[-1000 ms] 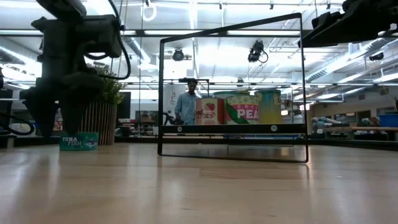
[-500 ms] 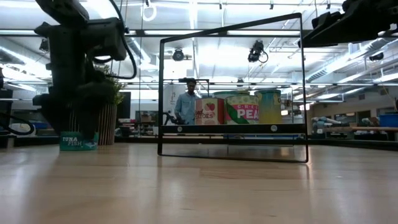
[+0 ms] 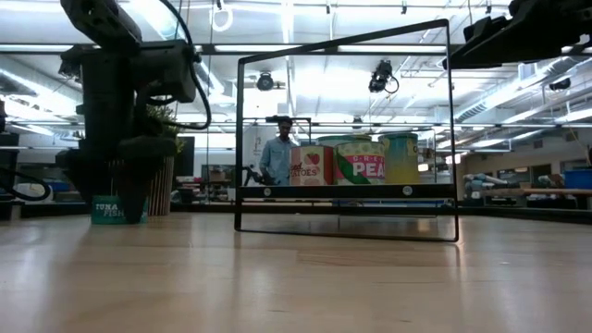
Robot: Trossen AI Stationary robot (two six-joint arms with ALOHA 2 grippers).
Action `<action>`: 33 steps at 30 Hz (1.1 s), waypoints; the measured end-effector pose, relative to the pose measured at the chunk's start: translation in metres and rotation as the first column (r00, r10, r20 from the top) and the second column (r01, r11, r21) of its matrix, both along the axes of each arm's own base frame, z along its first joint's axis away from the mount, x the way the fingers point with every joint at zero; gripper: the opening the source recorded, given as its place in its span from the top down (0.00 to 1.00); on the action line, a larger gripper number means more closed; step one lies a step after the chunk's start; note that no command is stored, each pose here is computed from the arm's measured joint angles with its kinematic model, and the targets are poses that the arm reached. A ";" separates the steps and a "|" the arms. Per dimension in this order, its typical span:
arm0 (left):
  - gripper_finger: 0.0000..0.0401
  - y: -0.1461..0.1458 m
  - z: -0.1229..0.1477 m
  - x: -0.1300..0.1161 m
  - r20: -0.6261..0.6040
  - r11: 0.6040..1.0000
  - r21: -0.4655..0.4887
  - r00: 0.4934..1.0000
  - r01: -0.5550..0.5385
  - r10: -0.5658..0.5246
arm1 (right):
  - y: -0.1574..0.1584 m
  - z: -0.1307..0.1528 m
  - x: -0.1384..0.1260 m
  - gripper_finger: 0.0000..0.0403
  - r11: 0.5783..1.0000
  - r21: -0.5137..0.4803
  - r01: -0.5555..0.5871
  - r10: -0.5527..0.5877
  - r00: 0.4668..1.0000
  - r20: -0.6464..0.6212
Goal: Pick and place cans onto a shelf
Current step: Put the canned tuna fish on the shelf
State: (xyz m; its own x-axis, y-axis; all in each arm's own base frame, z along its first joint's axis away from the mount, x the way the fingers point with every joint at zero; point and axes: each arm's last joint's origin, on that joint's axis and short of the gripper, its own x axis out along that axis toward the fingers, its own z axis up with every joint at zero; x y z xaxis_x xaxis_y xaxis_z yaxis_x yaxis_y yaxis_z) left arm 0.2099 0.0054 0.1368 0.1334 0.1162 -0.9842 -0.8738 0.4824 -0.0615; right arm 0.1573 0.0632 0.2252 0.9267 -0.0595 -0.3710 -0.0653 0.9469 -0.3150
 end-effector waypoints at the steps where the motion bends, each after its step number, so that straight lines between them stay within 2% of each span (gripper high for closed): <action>1: 0.13 0.000 0.000 0.001 0.007 1.000 0.000 1.000 0.000 0.000 | 0.000 0.000 0.000 0.54 1.000 0.000 0.000 0.000 1.000 0.000; 7: 0.26 0.000 0.000 0.001 0.008 1.000 -0.004 1.000 0.007 -0.007 | 0.000 0.000 0.000 0.54 1.000 0.000 0.000 0.000 1.000 0.000; 10: 0.28 -0.001 0.002 0.002 0.009 0.999 -0.024 0.999 0.048 -0.048 | 0.000 0.000 0.000 0.54 1.000 0.000 0.000 0.000 1.000 0.000; 13: 0.27 -0.002 0.010 0.011 0.041 0.988 -0.032 0.988 0.153 -0.152 | 0.000 0.000 0.000 0.54 1.000 0.000 0.000 0.000 1.000 0.000; 17: 0.25 -0.004 0.026 0.026 0.107 0.952 0.026 0.946 0.304 -0.305 | 0.000 0.000 0.000 0.54 1.000 0.000 0.000 0.000 1.000 0.000; 19: 0.25 -0.007 0.030 0.033 0.154 0.922 0.075 0.909 0.381 -0.388 | 0.000 0.000 0.000 0.54 1.000 0.000 0.000 0.000 1.000 0.000; 21: 0.25 -0.011 0.032 0.038 0.178 0.868 0.126 0.849 0.481 -0.497 | 0.000 0.000 0.000 0.54 1.000 0.000 0.000 0.000 1.000 0.000; 25: 0.25 -0.022 0.038 0.049 0.218 0.705 0.266 0.672 0.657 -0.708 | 0.000 0.000 0.000 0.54 1.000 0.003 -0.007 0.007 1.000 -0.002; 28: 0.25 -0.029 0.043 0.056 0.240 0.609 0.366 0.561 0.704 -0.792 | 0.000 0.000 0.000 0.54 1.000 0.003 -0.007 0.007 1.000 -0.002; 30: 0.25 -0.031 0.043 0.062 0.260 0.600 0.400 0.542 0.693 -0.799 | 0.000 0.000 0.000 0.54 1.000 0.003 -0.007 0.007 1.000 -0.002; 33: 0.25 -0.031 0.039 0.068 0.266 0.604 0.416 0.545 0.679 -0.795 | 0.000 0.000 0.000 0.54 1.000 0.003 -0.007 0.007 1.000 0.000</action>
